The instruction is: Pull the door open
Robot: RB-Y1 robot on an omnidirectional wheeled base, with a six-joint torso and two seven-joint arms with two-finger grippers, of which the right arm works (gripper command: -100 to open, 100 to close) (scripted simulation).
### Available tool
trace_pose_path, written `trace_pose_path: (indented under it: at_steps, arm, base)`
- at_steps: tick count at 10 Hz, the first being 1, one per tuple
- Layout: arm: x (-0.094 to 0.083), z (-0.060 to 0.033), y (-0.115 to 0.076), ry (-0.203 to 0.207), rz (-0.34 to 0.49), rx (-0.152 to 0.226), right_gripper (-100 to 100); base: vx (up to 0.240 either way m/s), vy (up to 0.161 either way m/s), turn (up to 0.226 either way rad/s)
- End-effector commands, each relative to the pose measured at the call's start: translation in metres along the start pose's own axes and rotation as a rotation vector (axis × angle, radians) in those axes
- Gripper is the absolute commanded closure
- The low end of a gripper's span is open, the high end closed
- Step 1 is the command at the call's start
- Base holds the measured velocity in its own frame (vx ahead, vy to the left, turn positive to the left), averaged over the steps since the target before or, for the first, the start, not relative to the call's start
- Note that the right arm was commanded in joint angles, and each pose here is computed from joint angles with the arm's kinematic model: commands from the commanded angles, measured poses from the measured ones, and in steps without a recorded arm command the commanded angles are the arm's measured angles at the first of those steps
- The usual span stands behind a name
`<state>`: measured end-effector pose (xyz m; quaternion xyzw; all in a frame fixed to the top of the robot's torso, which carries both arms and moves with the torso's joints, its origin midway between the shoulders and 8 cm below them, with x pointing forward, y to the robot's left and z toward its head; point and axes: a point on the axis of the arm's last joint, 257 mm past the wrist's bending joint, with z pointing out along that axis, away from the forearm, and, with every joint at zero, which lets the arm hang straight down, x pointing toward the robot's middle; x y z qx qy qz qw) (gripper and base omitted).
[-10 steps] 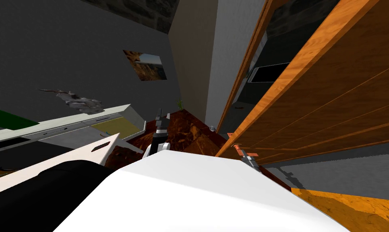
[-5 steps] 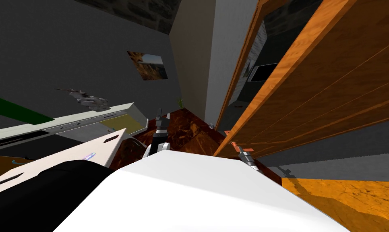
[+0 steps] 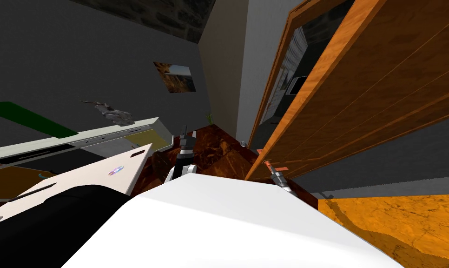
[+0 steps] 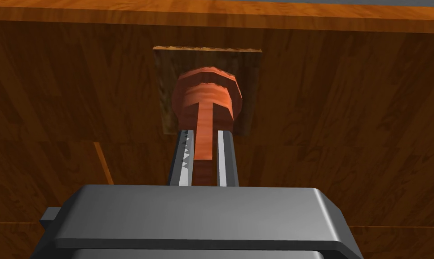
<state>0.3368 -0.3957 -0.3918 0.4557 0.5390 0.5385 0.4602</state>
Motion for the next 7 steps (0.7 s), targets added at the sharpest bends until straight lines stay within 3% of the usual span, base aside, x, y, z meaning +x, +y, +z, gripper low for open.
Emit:
trace_pose_path:
  at_steps: [1,4,6,7]
  arm:
    - [0.020,0.0123,-0.004,0.032,0.007,0.005,100]
    - [0.020,0.0123,-0.004,0.032,0.007,0.005,100]
    - [0.034,0.0258,-0.003,0.055,0.006,0.005,100]
    - [0.034,0.0258,-0.003,0.055,0.006,0.005,100]
  base:
    - [-0.164,-0.099,0.013]
    - [-0.066,-0.043,0.010]
    - [-0.099,-0.093,0.028]
    - [-0.083,-0.091,0.047]
